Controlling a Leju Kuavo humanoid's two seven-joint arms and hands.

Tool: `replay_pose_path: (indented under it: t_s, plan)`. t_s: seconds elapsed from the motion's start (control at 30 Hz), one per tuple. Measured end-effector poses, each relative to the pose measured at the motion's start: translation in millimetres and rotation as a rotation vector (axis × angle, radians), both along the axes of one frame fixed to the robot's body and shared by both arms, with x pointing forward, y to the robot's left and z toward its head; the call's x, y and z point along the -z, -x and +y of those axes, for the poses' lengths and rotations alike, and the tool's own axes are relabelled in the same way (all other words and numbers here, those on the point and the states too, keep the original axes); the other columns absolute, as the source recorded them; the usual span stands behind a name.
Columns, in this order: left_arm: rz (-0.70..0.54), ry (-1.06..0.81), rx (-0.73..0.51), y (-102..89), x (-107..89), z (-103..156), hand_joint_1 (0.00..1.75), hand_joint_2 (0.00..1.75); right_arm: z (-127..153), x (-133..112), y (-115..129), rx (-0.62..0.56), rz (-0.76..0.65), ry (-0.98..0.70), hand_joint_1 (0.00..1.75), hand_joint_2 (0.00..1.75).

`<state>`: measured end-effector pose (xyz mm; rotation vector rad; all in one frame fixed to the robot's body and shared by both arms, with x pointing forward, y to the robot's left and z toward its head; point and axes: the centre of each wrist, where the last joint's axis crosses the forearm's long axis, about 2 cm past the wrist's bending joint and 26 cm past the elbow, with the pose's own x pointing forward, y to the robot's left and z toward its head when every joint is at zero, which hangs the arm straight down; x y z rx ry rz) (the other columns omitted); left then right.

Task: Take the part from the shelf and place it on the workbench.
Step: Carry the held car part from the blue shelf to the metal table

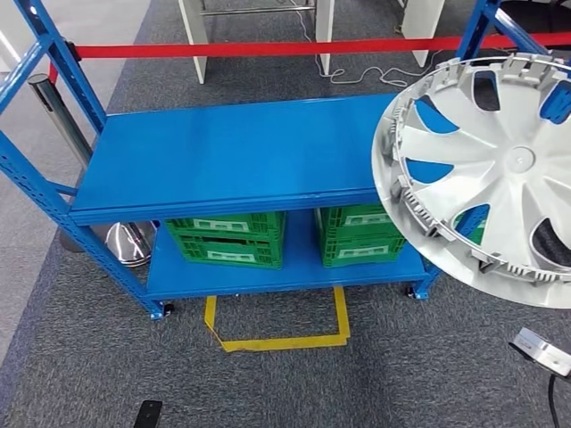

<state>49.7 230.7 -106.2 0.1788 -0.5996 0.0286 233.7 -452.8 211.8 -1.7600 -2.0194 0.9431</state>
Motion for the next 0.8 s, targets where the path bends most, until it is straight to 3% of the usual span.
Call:
replay_pose_path:
  t_s: [0.8]
  plan:
    - [-0.006, 0.002, 0.001, -3.2, -0.5, -0.8, 0.0, 1.75, 0.5, -1.4, 0.5, -0.002, -0.005, 0.003, 1.75, 1.75]
